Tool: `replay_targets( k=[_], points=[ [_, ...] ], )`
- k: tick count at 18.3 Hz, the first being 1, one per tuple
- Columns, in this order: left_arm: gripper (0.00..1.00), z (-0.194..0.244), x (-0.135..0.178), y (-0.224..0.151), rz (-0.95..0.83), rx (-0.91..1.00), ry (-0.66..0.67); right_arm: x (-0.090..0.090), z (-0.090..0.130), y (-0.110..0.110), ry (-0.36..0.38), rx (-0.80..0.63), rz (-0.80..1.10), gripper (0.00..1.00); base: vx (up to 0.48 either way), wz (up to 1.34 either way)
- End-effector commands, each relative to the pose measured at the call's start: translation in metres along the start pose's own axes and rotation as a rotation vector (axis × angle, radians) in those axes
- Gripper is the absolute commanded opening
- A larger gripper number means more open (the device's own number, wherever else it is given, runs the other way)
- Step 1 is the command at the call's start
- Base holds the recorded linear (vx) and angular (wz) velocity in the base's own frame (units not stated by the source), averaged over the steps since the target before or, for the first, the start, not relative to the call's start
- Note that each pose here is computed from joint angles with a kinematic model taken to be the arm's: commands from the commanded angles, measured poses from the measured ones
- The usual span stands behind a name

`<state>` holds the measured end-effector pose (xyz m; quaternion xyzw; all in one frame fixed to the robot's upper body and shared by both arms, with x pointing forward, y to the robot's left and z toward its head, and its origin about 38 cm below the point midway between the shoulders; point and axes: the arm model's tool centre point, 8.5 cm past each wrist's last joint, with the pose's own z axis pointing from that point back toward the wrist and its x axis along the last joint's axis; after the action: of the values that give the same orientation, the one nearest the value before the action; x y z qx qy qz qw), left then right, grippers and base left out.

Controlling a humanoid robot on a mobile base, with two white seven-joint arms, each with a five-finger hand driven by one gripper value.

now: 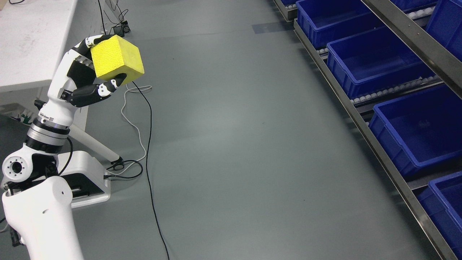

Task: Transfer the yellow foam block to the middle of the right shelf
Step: 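Hold the cube in the left hand while turning toward the blue bins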

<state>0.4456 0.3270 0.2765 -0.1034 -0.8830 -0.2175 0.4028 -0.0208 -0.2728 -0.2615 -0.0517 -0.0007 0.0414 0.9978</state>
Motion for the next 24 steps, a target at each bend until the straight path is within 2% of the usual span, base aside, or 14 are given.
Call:
replay_targets(
  k=[1, 12, 24],
  points=[
    [0.38, -0.001, -0.001, -0.003, 0.006, -0.006, 0.001, 0.005, -0.001, -0.012, -0.016, -0.023, 0.008, 1.00, 0.286, -0.05],
    [0.38, 0.003, -0.002, -0.002, 0.003, -0.005, 0.010, 0.005, -0.001, -0.012, -0.016, -0.023, 0.008, 1.00, 0.331, -0.20],
    [0.38, -0.008, 0.005, 0.002, -0.001, -0.009, -0.009, 0.005, -0.001, -0.012, -0.016, -0.023, 0.008, 1.00, 0.428, -0.02]
  ],
)
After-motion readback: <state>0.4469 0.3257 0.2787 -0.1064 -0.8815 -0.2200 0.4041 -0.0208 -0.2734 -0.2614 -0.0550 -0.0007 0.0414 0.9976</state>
